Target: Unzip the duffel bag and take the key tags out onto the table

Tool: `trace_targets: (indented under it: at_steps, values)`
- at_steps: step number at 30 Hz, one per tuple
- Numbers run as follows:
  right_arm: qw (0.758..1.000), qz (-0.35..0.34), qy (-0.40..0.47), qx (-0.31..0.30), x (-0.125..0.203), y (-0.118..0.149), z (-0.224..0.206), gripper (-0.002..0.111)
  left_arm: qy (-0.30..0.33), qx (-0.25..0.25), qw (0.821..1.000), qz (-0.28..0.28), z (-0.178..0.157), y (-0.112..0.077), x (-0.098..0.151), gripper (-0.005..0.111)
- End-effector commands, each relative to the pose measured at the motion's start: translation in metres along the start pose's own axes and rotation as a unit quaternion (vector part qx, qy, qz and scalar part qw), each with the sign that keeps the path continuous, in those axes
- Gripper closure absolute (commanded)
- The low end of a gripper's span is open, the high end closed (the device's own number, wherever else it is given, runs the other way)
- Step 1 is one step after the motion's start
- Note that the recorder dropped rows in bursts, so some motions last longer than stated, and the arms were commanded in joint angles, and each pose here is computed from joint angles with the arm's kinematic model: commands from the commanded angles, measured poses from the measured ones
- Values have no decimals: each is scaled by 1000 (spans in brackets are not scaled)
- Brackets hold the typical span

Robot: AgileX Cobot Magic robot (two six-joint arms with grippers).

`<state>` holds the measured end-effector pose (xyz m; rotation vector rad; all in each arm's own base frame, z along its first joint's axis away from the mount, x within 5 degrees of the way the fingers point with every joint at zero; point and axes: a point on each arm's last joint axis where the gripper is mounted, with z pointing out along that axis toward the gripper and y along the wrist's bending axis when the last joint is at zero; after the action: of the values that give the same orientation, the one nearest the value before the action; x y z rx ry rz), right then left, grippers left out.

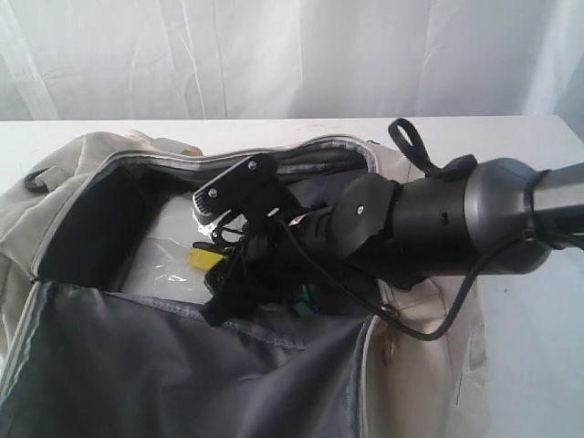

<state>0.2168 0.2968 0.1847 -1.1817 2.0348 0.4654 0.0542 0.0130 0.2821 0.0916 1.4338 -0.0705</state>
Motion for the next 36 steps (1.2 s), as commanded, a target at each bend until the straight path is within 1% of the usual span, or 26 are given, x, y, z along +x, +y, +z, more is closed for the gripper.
trace_targets:
  at_steps: [1,4,10,12,16,19,21,25,29,32,36]
  values:
    - [1000,-13,19,7,14,-4,1,39,-2,14,1000,-10,-1,-2,1,107]
    - [999,-12,29,4,19,-3,4,41,-7,29,1000,-10,-1,-5,0,107]
    - [998,-10,61,1,35,-3,22,56,-14,47,999,-13,-1,-8,-2,107]
    - [998,-8,66,1,38,-3,24,66,-14,48,999,-16,-1,-8,-2,107]
    - [998,-5,56,1,32,-3,22,92,-14,48,999,-16,-1,-8,-2,107]
    - [999,-6,33,9,20,-5,14,104,-14,48,999,-16,-1,-8,-2,107]
    - [1000,-7,13,17,11,-6,7,108,-14,48,999,-16,-1,-8,-2,107]
    - [998,-8,-40,43,-11,-11,-17,108,-14,48,999,-16,-1,-8,-2,107]
    - [994,-9,-92,51,-32,-12,-49,108,-14,48,999,-16,-1,-8,-2,107]
    - [990,-9,-129,54,-44,-12,-74,108,-14,48,999,-17,-1,-8,-2,107]
    - [979,-9,-189,74,-61,-14,-112,108,-14,48,999,-18,-1,-8,-2,107]
